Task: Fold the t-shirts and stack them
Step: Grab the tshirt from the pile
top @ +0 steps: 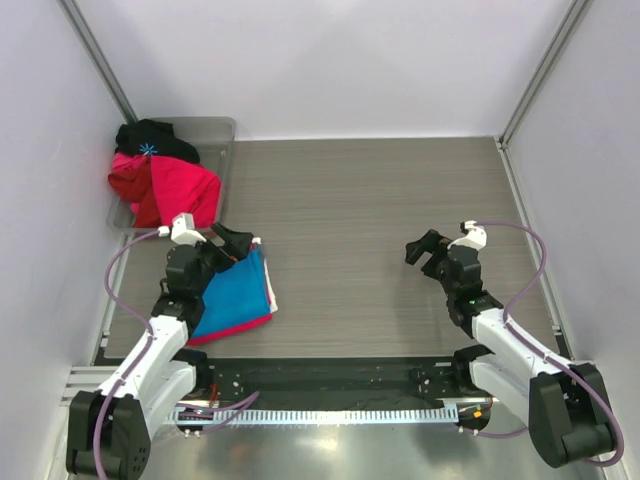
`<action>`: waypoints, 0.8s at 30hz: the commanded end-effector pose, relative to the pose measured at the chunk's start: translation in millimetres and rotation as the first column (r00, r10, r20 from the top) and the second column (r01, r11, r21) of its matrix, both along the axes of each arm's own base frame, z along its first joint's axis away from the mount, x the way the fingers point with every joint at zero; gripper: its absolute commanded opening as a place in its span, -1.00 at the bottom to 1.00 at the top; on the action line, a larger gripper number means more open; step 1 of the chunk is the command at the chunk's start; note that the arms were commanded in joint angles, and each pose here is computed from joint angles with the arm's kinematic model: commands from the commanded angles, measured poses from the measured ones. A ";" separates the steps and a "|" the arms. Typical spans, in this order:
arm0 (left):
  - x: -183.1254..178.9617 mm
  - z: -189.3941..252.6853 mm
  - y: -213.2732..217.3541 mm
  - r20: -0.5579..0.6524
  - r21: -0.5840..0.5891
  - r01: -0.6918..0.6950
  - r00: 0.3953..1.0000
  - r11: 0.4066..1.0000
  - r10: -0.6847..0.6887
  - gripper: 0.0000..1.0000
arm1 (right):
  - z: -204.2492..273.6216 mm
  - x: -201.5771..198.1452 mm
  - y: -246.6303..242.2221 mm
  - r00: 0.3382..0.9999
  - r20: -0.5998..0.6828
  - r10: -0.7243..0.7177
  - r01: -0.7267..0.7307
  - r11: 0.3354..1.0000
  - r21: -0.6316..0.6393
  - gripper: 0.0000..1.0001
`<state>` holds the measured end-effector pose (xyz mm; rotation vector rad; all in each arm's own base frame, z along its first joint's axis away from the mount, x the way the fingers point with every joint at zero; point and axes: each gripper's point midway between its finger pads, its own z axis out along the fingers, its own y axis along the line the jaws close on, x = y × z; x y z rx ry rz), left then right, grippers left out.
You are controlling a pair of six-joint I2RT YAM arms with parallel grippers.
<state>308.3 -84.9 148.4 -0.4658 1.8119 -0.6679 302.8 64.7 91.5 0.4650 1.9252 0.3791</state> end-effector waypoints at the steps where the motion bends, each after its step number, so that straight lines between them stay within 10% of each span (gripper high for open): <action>1: 7.3 24.9 -7.3 0.064 -0.005 0.036 0.997 0.999 -0.035 0.99 | 22.3 7.1 3.1 0.997 0.074 -0.011 0.008 0.999 0.039 0.99; 9: 20.1 58.2 35.9 -0.010 0.014 -0.231 0.973 0.973 0.231 0.99 | 27.8 -2.8 -9.5 0.990 0.121 -0.068 0.063 0.997 0.043 0.93; 24: 130.1 42.1 146.1 -0.444 0.038 -0.634 0.681 0.772 0.582 0.68 | 21.8 -1.0 -1.9 0.994 0.103 -0.025 0.021 0.999 0.039 0.90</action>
